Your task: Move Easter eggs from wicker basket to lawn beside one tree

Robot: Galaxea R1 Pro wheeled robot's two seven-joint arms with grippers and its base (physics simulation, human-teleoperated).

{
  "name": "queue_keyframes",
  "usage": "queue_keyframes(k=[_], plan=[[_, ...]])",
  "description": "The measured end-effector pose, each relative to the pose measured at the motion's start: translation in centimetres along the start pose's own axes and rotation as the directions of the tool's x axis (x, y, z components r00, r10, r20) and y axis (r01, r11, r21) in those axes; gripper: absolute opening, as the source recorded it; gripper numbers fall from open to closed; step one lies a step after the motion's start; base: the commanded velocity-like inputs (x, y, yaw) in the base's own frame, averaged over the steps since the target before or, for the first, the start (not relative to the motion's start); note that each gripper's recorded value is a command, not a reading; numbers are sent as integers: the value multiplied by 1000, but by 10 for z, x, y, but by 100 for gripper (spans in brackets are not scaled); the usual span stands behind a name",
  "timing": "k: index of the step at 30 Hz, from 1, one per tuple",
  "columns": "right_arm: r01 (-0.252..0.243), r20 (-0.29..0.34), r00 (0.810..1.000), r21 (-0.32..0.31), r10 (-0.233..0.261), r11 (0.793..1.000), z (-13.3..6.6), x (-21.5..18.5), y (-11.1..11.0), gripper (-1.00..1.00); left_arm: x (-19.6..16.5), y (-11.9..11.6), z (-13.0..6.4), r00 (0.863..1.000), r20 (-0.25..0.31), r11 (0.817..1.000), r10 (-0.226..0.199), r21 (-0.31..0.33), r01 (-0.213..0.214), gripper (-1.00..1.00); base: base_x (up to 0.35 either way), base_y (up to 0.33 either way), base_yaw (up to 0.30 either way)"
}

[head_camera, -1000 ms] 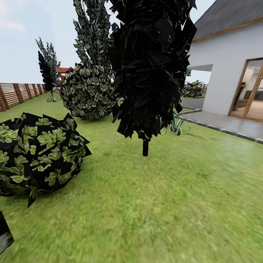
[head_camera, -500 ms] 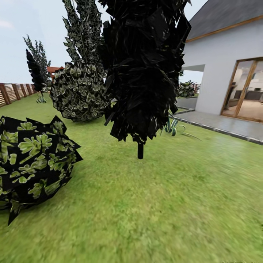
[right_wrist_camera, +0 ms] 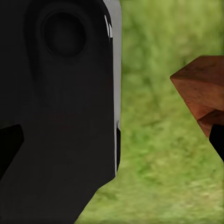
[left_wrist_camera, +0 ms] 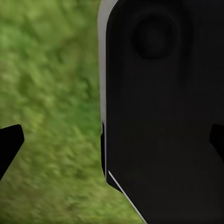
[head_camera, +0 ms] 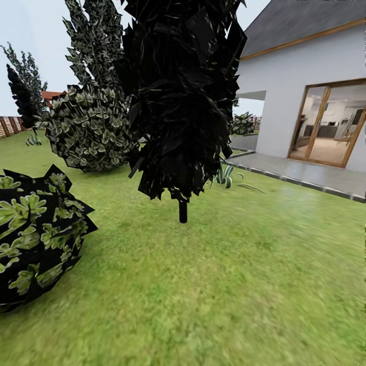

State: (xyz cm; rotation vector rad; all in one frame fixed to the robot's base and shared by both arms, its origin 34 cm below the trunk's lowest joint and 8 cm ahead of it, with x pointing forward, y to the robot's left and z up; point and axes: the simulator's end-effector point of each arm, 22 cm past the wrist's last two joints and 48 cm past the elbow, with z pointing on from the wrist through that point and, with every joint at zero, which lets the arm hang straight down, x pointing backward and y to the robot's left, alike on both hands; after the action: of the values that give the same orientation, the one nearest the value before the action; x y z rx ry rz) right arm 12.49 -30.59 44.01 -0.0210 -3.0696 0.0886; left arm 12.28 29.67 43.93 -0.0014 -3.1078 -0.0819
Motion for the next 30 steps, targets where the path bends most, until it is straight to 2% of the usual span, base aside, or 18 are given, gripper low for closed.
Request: queue_keyframes(k=[14,23,30], plan=[[2,7,1000,-4,-2,1000,0,-2,2,100,-2,0,0,1000,6,1000,0,0,0,100,11,0,-266],[-1,7,1000,4,1,1000,0,-2,-2,100,-3,0,0,1000,7,1000,0,0,0,100,283,0,-30],[-2,14,1000,3,2,1000,0,-6,-4,100,-3,0,0,1000,7,1000,0,0,0,100,52,0,-1]])
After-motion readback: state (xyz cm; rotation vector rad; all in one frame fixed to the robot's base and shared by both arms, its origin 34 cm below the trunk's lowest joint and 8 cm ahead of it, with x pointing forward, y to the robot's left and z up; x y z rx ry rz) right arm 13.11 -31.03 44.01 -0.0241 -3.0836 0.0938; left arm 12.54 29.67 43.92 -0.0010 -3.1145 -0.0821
